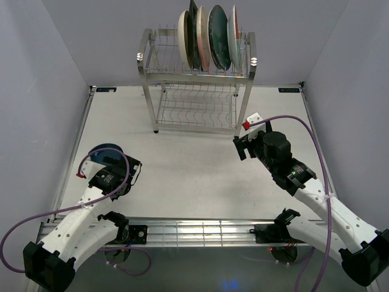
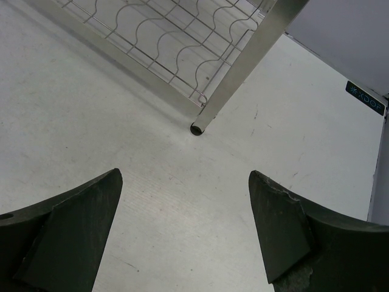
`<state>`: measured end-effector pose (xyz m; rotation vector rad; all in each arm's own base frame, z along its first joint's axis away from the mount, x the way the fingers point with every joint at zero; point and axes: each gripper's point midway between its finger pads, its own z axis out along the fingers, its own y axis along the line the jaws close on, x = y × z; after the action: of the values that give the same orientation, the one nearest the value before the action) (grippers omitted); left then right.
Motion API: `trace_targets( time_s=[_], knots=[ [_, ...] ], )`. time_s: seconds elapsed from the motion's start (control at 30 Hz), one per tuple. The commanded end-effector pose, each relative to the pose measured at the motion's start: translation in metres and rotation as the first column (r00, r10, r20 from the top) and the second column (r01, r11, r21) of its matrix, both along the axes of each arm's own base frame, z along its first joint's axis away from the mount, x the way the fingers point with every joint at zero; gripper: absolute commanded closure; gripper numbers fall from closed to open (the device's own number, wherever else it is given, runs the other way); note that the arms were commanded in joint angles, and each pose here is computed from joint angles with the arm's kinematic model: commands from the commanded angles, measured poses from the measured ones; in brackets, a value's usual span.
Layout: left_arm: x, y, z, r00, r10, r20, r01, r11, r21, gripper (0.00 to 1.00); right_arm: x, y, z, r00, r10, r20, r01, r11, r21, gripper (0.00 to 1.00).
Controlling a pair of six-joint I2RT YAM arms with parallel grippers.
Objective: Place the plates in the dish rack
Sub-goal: Move the plate to the center of the board.
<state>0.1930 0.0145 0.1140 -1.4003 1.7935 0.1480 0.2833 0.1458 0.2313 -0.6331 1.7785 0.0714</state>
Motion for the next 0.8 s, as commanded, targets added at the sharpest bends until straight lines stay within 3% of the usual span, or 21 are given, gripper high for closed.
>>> trace_targets(
  time_s=[0.0, 0.27, 0.77],
  knots=[
    [0.011, 0.0, -0.003, 1.0, -0.016, -0.012, 0.016, 1.0, 0.008, 0.02, 0.002, 0.002, 0.006, 1.0, 0.007, 0.018, -0.007, 1.0, 0.011, 0.1],
    [0.031, 0.005, -0.015, 0.998, -0.062, 0.029, 0.063, 0.998, -0.031, 0.02, 0.002, 0.002, 0.003, 1.0, 0.008, 0.008, -0.008, 1.0, 0.005, 0.1],
    [0.042, 0.03, -0.039, 0.999, 0.041, 0.004, -0.041, 0.992, -0.12, 0.02, 0.002, 0.002, 0.002, 1.0, 0.01, 0.006, -0.01, 1.0, 0.002, 0.1]
  ],
)
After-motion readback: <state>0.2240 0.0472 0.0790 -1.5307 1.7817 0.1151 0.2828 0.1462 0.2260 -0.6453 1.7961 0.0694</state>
